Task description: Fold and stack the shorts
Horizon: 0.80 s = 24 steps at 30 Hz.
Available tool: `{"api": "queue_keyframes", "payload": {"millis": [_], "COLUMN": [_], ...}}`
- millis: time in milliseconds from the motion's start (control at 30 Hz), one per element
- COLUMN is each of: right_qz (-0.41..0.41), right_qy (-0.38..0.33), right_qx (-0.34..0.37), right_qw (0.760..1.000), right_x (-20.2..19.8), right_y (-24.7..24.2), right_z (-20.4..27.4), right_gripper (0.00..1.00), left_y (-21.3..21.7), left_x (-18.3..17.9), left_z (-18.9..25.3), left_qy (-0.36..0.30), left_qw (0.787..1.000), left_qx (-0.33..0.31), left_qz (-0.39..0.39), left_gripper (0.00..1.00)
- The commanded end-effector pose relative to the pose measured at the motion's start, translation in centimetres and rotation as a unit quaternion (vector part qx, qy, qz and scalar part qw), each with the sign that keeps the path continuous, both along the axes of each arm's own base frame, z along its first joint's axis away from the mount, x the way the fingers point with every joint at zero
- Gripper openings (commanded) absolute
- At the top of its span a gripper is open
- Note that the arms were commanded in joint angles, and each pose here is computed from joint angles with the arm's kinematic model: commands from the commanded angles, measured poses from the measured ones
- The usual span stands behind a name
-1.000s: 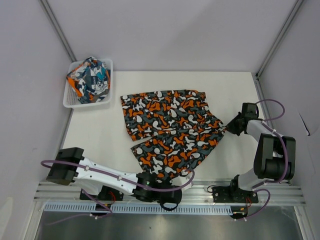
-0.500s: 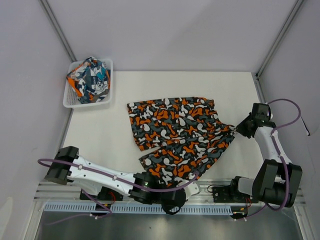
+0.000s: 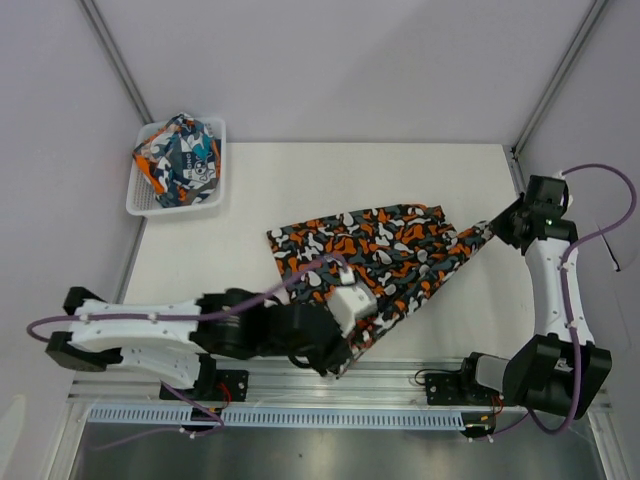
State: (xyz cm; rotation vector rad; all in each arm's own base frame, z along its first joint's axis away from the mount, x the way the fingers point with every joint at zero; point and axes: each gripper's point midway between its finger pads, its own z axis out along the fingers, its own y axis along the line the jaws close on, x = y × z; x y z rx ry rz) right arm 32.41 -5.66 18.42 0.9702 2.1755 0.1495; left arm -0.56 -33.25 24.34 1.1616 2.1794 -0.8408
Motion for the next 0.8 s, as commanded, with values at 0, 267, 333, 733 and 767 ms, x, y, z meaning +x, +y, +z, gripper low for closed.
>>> {"api": "queue_keyframes", "payload": {"millis": [0, 267, 333, 733, 767], "right_qz": [-0.01, 0.006, 0.013, 0.024, 0.022], "right_qy": [-0.055, -0.105, -0.118, -0.115, -0.107], "right_qx": [-0.004, 0.065, 0.08, 0.097, 0.097], "right_qw": [0.998, 0.992, 0.99, 0.988, 0.989], "right_x": [2.6, 6.7, 7.8, 10.5, 10.4], "right_y": [-0.8, 0.7, 1.1, 1.3, 1.1], "right_z": [4.5, 7.0, 7.2, 5.7, 5.0], "right_gripper": [0.0, 0.0, 0.0, 0.0, 0.0], "left_y": [3.8, 7.3, 7.8, 5.7, 5.4], "left_x": [3.0, 11.3, 13.5, 16.9, 16.5], "left_z": [4.9, 7.3, 6.9, 5.6, 4.2], "left_qy": [0.002, -0.04, -0.049, -0.011, -0.008], "left_qw": [0.998, 0.986, 0.983, 0.988, 0.989], "left_qx": [-0.039, -0.05, -0.038, -0.059, -0.049], "left_qz": [0.052, 0.155, 0.175, 0.145, 0.136], "left_gripper": [0.0, 0.0, 0.0, 0.22, 0.3]}}
